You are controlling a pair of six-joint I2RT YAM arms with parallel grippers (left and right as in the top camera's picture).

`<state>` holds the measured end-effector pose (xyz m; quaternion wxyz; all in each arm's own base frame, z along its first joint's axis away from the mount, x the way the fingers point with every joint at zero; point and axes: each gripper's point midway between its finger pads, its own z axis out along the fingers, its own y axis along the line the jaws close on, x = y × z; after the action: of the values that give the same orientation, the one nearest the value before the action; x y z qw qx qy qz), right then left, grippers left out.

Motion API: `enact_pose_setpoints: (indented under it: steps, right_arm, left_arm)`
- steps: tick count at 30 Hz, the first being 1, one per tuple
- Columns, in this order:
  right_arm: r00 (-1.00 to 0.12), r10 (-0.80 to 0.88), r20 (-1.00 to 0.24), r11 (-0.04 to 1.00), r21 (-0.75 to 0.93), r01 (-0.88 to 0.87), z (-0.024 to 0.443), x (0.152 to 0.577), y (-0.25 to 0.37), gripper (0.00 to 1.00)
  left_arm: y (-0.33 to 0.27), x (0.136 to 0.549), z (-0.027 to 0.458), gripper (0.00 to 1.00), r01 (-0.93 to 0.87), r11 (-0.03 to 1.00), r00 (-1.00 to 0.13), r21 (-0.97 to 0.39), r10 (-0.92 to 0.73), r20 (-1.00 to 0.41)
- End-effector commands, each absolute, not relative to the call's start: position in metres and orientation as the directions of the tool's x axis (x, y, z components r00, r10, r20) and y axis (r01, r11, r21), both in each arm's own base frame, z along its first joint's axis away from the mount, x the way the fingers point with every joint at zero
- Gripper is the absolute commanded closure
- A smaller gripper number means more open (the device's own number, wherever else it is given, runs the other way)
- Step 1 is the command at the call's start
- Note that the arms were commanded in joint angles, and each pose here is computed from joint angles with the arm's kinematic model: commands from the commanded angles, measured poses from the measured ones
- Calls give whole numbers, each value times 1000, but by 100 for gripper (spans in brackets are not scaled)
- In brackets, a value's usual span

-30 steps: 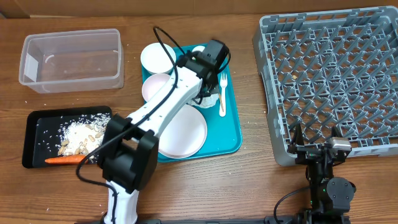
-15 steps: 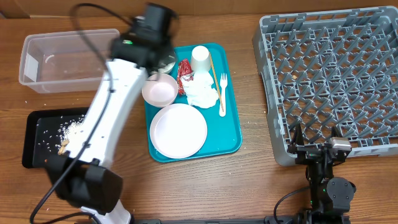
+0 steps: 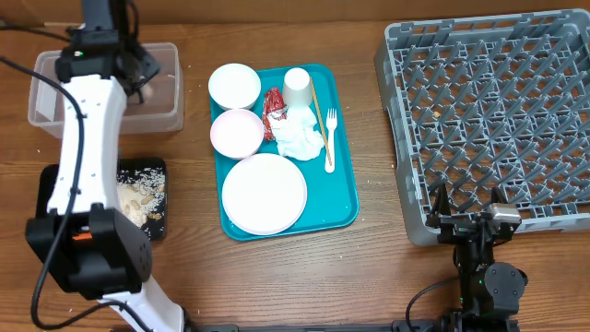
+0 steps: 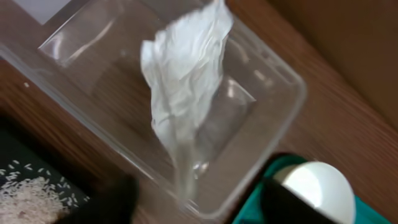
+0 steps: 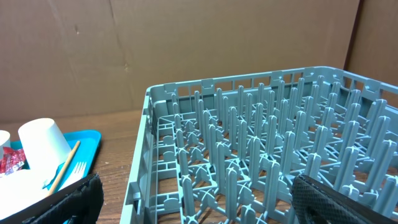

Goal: Sort waste into correct bins and load items into the dishwasher rack
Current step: 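Carry the tissue left and drop it into the clear plastic bin, then reach the left gripper back to the remaining tissue on the tray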

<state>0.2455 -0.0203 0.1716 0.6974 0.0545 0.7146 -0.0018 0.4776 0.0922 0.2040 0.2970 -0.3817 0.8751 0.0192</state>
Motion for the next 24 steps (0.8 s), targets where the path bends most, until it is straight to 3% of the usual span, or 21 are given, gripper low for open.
enact_pose_setpoints:
  steps: [1,7,12,18,24]
  right_arm:
    - [-17,75,-997,993,73,89,170,246,-22,0]
    - [-17,75,-997,993,73,89,170,246,-22,0]
    - [-17,75,-997,993,73,89,170,246,-22,0]
    - [-17,75,-997,993,73,89,170,246,-22,0]
    - [-17,75,-997,993,73,89,170,246,-22,0]
  left_arm:
    - [102,479,206,0,-649,736,-560,-191,-633,-534]
    - [64,477,209,0,-509,802,-670,-311,-597,-442]
    - [-22,473,213,0,-197,875,-840,-442,-383,-383]
    - [-104,441,193,0,-47,954,-928,-296,-151,-341]
    - [-166,414,169,0,76,990,-943,-116,34,-330]
